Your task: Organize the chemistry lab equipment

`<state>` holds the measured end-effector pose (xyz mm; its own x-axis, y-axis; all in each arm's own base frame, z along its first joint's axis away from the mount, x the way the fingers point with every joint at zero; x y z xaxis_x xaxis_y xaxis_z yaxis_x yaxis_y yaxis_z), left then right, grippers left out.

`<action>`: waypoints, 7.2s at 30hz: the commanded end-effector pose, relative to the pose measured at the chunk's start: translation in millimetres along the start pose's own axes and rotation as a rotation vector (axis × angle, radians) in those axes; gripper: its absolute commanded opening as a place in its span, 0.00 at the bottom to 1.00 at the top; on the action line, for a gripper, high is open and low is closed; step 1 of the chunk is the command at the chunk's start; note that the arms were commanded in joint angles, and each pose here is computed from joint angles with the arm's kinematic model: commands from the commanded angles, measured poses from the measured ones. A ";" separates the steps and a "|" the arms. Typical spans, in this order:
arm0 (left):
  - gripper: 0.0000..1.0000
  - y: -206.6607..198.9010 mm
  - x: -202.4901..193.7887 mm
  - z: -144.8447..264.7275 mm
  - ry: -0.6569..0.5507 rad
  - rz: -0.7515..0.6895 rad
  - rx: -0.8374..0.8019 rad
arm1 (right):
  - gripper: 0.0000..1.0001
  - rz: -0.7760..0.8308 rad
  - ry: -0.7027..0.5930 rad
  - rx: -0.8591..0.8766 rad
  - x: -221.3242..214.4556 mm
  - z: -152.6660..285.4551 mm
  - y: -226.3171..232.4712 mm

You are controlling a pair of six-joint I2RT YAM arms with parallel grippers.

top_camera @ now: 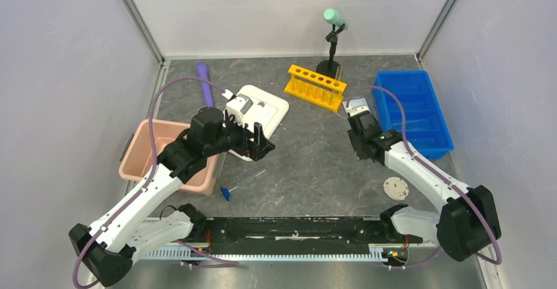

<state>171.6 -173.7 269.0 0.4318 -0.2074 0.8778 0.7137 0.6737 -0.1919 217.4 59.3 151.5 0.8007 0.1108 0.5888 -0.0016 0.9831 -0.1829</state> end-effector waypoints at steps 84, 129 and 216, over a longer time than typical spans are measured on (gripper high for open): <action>1.00 1.7 24.9 6.4 -0.070 0.221 0.202 | 0.00 0.299 -0.260 0.379 14.0 97.7 124.6; 0.26 -9.2 0.9 -51.4 -0.092 0.718 0.066 | 0.06 0.578 -0.844 0.384 -11.8 144.0 204.7; 1.00 66.3 -26.4 88.6 -0.188 -0.041 0.786 | 0.71 0.013 -0.094 0.003 73.9 -100.3 36.1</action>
<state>152.5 -57.1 265.0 0.3041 -0.1209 0.9449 0.0654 0.9922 0.1059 322.9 98.0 108.5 0.7239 0.1242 0.6786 0.0065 0.9824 -0.1868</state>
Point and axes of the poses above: each gripper's point midway between its finger pads, its own z axis back along the fingers, its own y axis along the line the jaws close on, x = y × z, the point moved 7 cm from there along z, back along the fingers, and after that the axes turned 11 degrees about -z, right-handed, at the moved point
